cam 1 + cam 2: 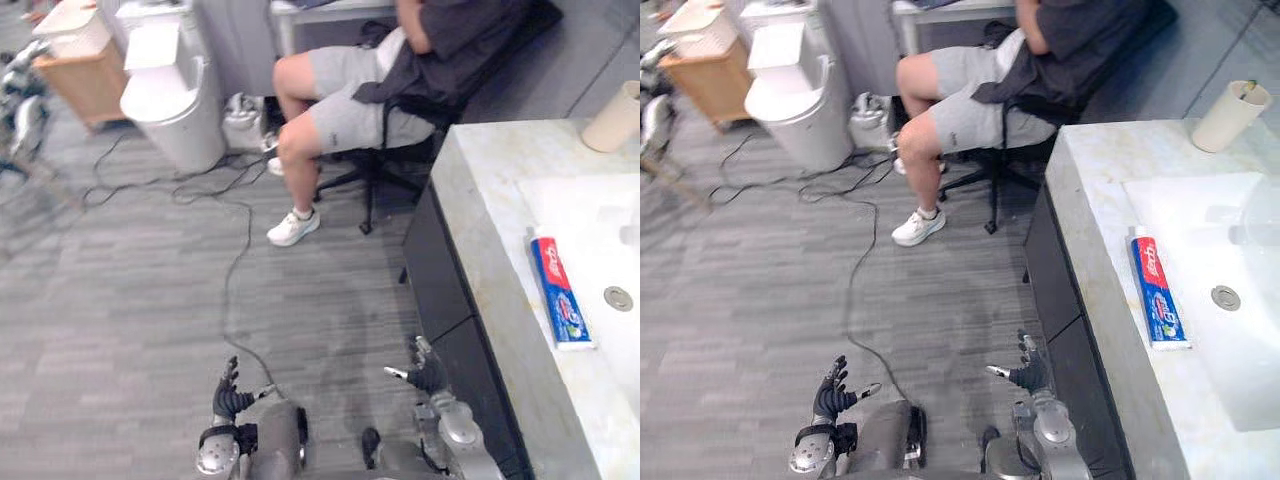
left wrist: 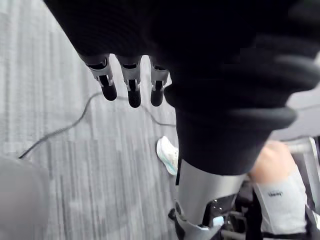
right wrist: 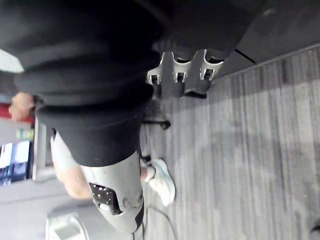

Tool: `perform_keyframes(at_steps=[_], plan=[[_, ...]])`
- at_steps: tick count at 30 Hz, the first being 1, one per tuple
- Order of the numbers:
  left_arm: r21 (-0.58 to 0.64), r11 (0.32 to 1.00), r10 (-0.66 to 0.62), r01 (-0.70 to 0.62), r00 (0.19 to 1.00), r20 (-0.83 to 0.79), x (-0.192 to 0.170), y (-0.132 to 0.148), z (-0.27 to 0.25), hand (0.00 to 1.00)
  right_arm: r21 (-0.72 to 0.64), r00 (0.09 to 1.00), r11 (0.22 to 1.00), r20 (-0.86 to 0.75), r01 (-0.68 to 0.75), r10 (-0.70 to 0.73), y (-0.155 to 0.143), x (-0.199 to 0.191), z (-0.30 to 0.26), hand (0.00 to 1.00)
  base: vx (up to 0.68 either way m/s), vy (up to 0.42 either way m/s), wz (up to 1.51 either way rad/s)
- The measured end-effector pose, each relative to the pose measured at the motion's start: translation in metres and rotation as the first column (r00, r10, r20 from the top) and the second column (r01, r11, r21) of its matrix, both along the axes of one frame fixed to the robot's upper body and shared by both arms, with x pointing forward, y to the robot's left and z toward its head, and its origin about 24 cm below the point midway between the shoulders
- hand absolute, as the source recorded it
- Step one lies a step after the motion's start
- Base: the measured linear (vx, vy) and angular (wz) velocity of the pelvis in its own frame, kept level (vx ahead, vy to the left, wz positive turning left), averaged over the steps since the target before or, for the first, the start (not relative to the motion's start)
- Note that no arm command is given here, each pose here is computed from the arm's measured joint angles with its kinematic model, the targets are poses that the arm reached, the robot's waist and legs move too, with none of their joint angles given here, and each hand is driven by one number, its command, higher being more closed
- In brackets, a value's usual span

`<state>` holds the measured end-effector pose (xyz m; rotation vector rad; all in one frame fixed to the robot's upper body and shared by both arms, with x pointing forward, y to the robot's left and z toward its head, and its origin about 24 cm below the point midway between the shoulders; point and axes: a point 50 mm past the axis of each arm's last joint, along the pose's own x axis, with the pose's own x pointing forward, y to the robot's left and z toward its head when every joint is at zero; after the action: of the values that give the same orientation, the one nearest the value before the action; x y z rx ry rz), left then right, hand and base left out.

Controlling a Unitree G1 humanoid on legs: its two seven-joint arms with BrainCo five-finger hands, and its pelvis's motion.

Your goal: Organize washtable

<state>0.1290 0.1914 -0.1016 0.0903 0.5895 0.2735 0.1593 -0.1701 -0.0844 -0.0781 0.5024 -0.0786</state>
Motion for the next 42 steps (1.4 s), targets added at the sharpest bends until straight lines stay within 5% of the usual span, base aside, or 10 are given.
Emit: perform_keyframes(at_steps=[10,28,42], plan=[[0.084,0.996,-0.047,0.043,0.998,0.042,0.033,0.025,0.01,0.0,0.029,0.996,1.0,-0.088,0.002,0.0,0.008,0.017,-0.018,0.0,0.27,0.216,-1.55],[0.027,1.0,0.009,-0.008,0.998,-0.064,0.005,0.021,-0.008,0.0,-0.137,0.918,0.956,-0.272,0.26,-0.288,-0.075,-0.044,-0.04,0.0,0.28,0.023,-0.98],[0.031,0.999,-0.007,0.013,0.979,-0.203,-0.016,0.026,-0.027,0.0,-0.089,0.874,0.94,-0.349,0.328,-0.338,-0.07,-0.052,-0.053,0.0,0.02,0.03,-0.01]])
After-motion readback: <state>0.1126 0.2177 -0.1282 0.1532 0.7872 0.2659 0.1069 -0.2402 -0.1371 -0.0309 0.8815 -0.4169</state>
